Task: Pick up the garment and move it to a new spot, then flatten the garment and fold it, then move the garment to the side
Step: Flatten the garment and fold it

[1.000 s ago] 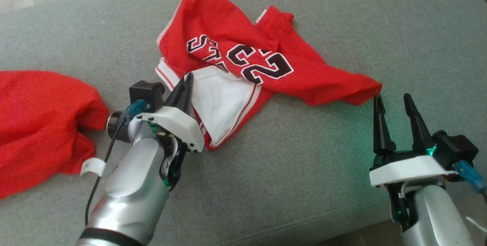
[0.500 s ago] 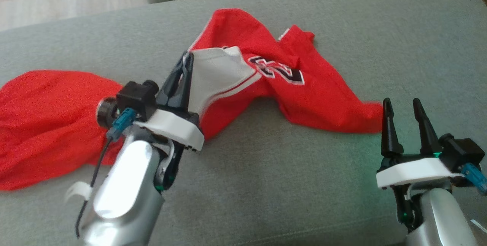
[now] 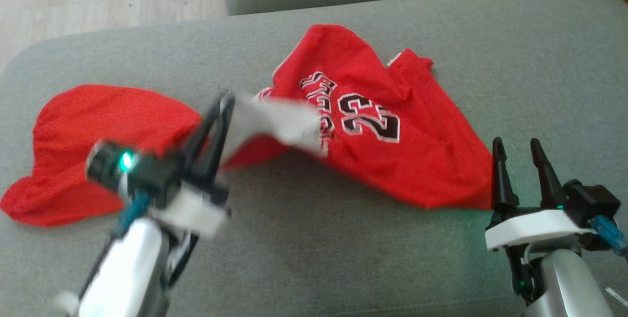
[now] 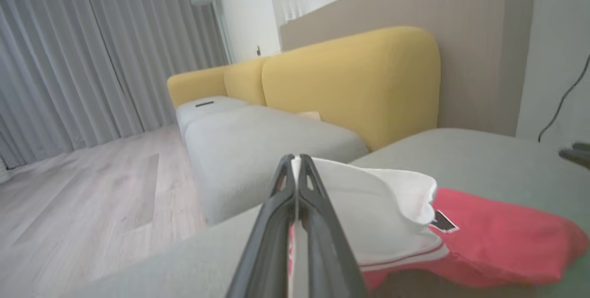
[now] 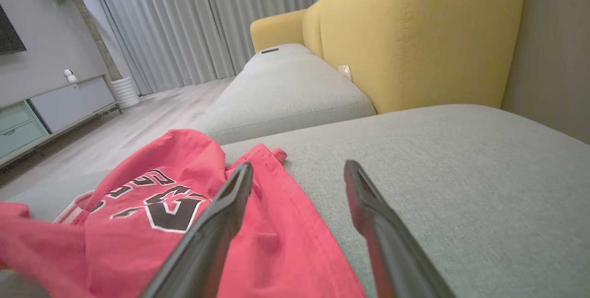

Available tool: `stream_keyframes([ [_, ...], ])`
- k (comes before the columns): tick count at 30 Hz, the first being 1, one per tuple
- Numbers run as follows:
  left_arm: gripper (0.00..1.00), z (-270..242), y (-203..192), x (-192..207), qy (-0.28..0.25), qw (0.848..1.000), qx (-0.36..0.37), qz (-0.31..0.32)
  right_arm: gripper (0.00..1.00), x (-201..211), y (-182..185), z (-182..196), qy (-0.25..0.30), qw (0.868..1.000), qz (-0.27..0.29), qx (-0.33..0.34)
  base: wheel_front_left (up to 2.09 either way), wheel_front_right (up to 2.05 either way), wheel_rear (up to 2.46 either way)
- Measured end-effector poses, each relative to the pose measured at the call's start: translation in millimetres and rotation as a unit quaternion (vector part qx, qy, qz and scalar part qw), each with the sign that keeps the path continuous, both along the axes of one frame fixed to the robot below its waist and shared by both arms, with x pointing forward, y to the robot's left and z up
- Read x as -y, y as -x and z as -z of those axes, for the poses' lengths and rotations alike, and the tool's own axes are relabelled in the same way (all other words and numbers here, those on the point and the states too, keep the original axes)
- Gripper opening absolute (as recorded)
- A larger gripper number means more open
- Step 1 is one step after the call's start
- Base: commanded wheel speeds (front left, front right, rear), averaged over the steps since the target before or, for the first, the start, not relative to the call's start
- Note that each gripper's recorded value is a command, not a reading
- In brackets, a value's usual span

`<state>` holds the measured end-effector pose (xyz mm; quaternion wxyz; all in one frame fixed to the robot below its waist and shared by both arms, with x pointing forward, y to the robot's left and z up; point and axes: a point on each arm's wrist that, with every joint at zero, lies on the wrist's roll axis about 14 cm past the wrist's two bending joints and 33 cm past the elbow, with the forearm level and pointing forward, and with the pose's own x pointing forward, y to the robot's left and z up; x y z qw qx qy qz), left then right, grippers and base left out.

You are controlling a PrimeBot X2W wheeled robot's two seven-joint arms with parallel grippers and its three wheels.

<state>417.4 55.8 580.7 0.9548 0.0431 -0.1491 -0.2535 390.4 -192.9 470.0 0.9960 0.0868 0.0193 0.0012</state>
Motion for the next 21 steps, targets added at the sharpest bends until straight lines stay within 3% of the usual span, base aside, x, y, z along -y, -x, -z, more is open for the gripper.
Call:
stream_keyframes([
  [8,0.0,80,57,-6,-0.066,0.992,-0.1,0.033,1.0,-7,-3,-1,-0.006,1.0,-0.009,0.001,0.0,0.0,0.0],
  [14,0.0,133,85,-4,-0.104,0.977,-0.176,0.056,1.0,-11,-4,-1,-0.007,1.0,-0.014,0.001,0.0,0.0,0.0],
  [16,1.0,137,82,-10,-0.106,0.977,-0.182,0.038,1.0,-12,-4,-1,-0.007,1.0,-0.016,0.002,0.0,0.0,0.0],
  [21,1.0,112,58,-17,-0.058,0.986,-0.156,-0.018,1.0,-15,-5,0,-0.004,1.0,-0.02,0.0,0.0,0.0,0.0],
])
